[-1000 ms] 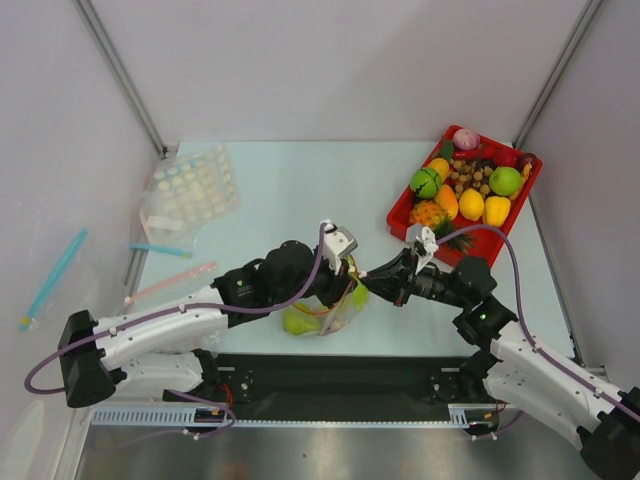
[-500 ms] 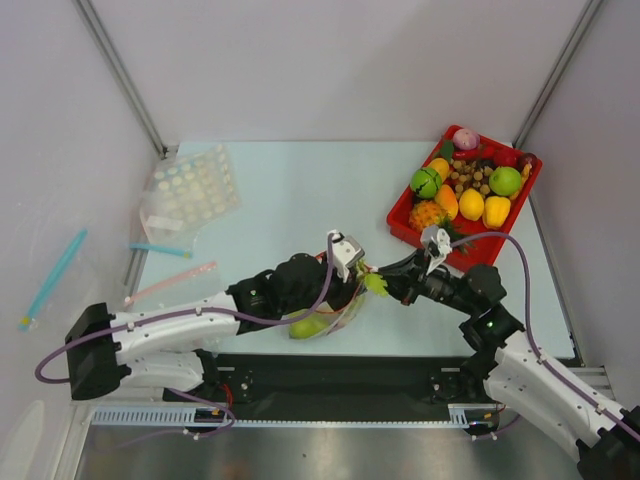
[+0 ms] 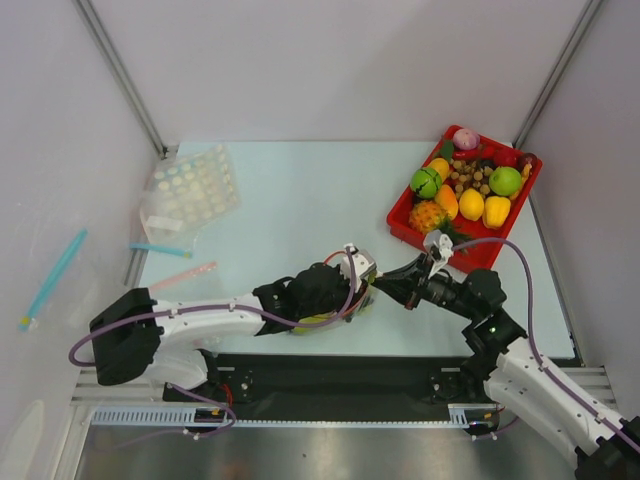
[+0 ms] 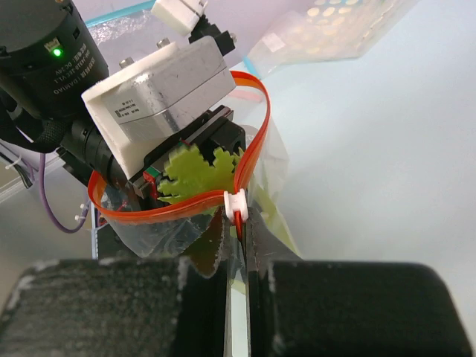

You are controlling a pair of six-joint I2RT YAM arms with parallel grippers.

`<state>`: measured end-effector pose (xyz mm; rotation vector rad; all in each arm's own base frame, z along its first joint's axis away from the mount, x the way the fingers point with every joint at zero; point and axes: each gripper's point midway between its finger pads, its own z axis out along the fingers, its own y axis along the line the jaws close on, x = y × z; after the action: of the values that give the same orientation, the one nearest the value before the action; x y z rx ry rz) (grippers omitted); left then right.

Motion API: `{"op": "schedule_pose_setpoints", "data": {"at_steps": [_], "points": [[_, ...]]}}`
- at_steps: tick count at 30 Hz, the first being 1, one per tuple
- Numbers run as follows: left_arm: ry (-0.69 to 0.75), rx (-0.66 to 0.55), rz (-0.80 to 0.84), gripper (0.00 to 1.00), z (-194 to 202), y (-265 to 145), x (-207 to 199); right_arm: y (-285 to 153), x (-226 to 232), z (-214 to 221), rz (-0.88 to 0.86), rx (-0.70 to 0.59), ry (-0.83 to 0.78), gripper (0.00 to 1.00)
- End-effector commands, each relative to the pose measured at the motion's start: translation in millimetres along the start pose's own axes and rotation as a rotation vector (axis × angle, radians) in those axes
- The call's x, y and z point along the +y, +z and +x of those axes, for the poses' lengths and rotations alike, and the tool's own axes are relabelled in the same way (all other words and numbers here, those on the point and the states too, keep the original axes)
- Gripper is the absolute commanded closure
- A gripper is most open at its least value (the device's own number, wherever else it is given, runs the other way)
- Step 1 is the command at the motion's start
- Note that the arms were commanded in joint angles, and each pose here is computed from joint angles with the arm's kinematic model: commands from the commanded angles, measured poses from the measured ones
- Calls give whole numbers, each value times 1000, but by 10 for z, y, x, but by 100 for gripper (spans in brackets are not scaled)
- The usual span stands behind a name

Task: Place the food in the zip-top bag and seal the zipper
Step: Adjust the fake fruit in the zipper food storage bag.

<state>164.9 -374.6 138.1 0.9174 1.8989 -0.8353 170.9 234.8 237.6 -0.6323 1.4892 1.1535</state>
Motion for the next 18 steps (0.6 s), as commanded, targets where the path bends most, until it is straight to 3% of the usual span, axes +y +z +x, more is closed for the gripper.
{"op": "schedule_pose_setpoints", "data": {"at_steps": [1,5,11,18], "points": [[9,221,-34,100,750,-59,145,-64,169,-647,-26,-217,-108,100],[-1,253,-6,100,845,-86,109,-121,174,-701,-19,-233,-105,100],[21,202,6,100,604,-211,64,-200,242,-796,-29,-264,-119,100],[-9,245,96,100,399,-318,-171,-327,435,-956,-64,-300,-150,100]]}}
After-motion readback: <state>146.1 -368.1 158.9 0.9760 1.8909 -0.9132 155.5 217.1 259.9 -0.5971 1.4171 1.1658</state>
